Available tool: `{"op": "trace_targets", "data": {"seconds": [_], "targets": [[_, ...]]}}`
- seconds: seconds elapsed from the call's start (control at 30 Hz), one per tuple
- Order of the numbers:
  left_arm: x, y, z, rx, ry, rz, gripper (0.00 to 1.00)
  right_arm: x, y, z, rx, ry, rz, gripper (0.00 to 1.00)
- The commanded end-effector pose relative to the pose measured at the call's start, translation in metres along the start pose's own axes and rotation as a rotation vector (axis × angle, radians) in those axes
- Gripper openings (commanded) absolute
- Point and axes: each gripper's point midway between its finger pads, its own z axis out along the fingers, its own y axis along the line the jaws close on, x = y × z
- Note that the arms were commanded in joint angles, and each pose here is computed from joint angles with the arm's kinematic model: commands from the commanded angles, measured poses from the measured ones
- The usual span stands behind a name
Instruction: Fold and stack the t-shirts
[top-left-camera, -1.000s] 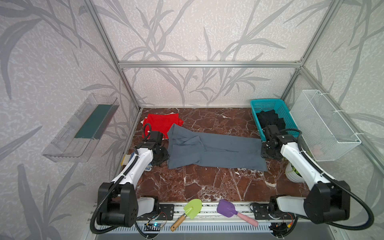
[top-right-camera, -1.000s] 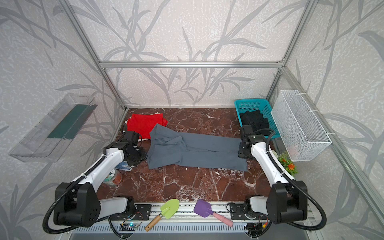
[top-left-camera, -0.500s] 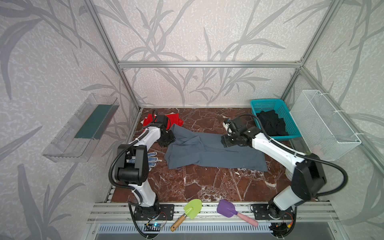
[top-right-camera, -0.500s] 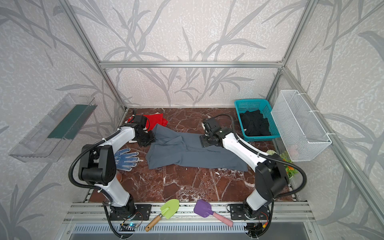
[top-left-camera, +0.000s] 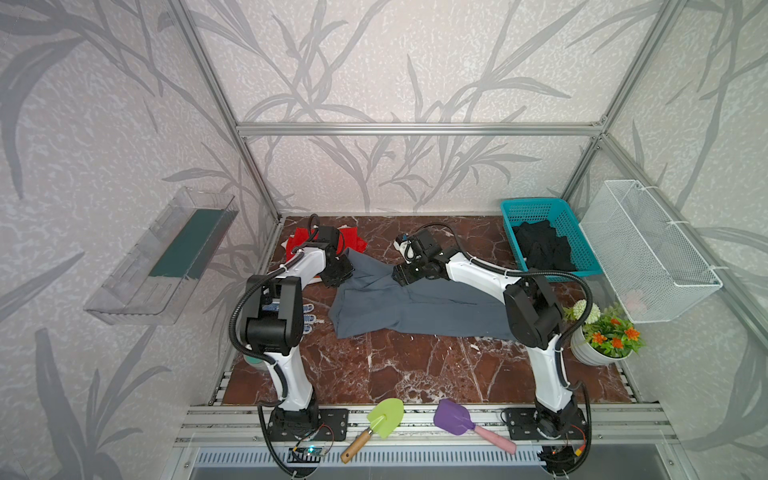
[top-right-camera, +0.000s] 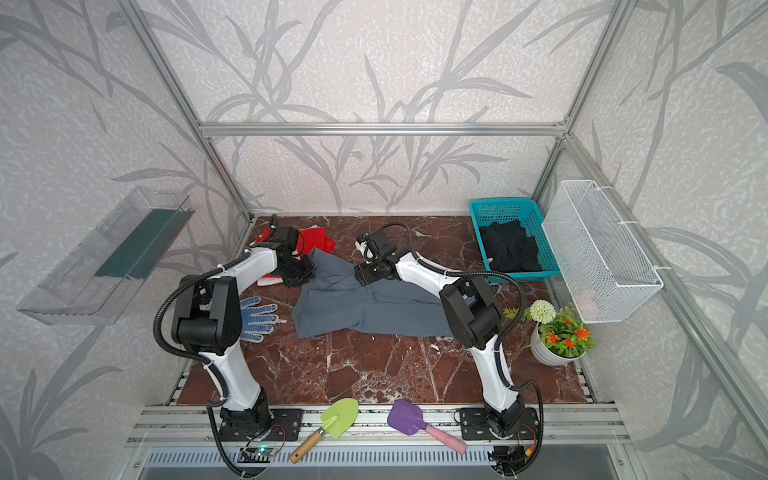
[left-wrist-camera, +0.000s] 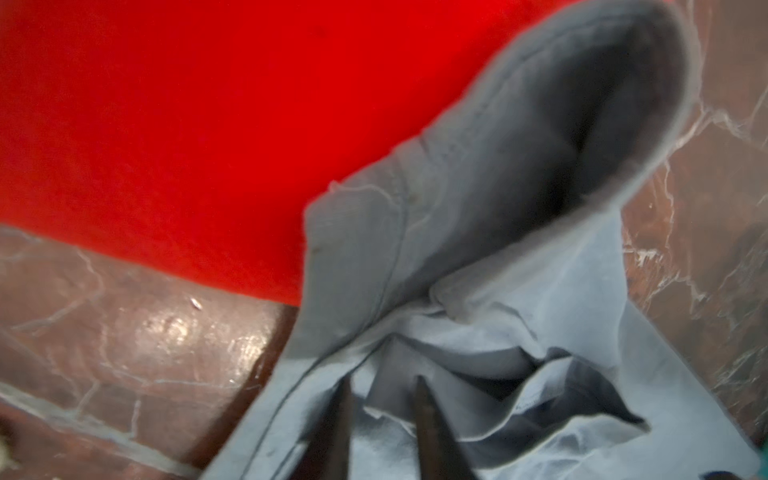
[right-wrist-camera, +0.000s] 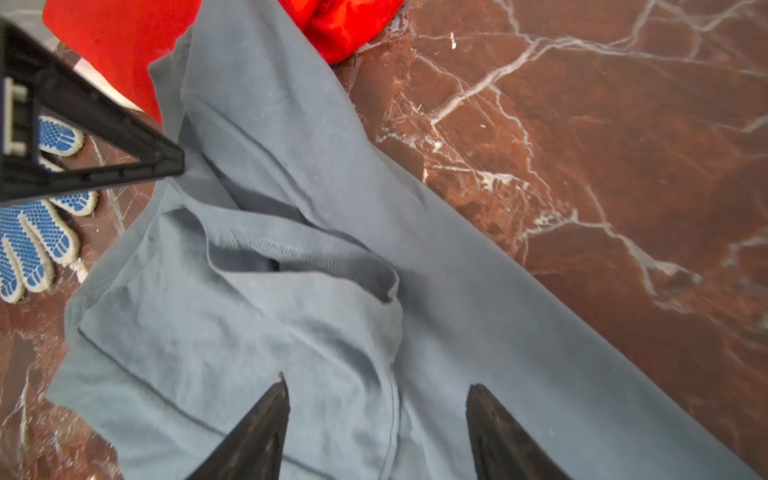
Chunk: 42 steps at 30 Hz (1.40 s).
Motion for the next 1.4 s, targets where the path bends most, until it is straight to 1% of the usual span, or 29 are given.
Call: {"op": "trace_targets", "data": {"seconds": [0.0,0.1,0.23,0.4,0.5,0.57,0.6,0.63,0.73,0.8,0.97,1.1,1.37], "targets": [[-0.005,-0.008,-0.004,0.015,-0.011,-0.007,0.10,-0.012,0.006,0.007,-0.041,-0.030,-0.016,0.69],[-0.003,-0.007,-0.004,0.015,-0.005,-0.010,0.00,-0.011,0.006,0.014,-0.052,-0.019,-0.014,0.68],[-0.002,-0.007,-0.007,0.019,-0.009,-0.010,0.00,-0.009,0.006,0.021,-0.057,-0.009,-0.011,0.65],[-0.001,-0.008,-0.015,0.019,-0.018,-0.002,0.00,-0.006,0.007,0.030,-0.074,0.012,-0.005,0.53],[-0.001,-0.009,-0.020,0.022,-0.025,0.000,0.00,-0.003,0.007,0.036,-0.082,0.029,0.001,0.42],[-0.002,-0.010,-0.023,0.025,-0.027,0.001,0.00,-0.002,0.007,0.036,-0.082,0.029,0.002,0.39],[-0.001,-0.010,-0.024,0.024,-0.027,0.004,0.00,-0.003,0.007,0.036,-0.083,0.027,0.002,0.35],[-0.001,-0.010,-0.026,0.024,-0.028,0.006,0.00,-0.004,0.007,0.036,-0.084,0.023,0.001,0.27],[-0.001,-0.010,-0.030,0.028,-0.031,0.012,0.00,-0.008,0.008,0.032,-0.082,0.012,0.001,0.10],[-0.002,-0.013,-0.036,0.037,-0.043,0.013,0.00,-0.011,0.008,0.026,-0.076,-0.002,-0.001,0.00],[-0.006,-0.016,-0.053,0.041,-0.068,0.014,0.00,-0.023,0.011,0.004,-0.068,-0.065,-0.002,0.00],[-0.011,-0.018,-0.064,0.034,-0.097,0.016,0.00,-0.032,0.010,-0.008,-0.074,-0.103,0.026,0.00],[-0.025,-0.027,-0.079,0.038,-0.132,0.019,0.00,-0.031,-0.011,-0.011,-0.060,-0.128,0.125,0.00]]}}
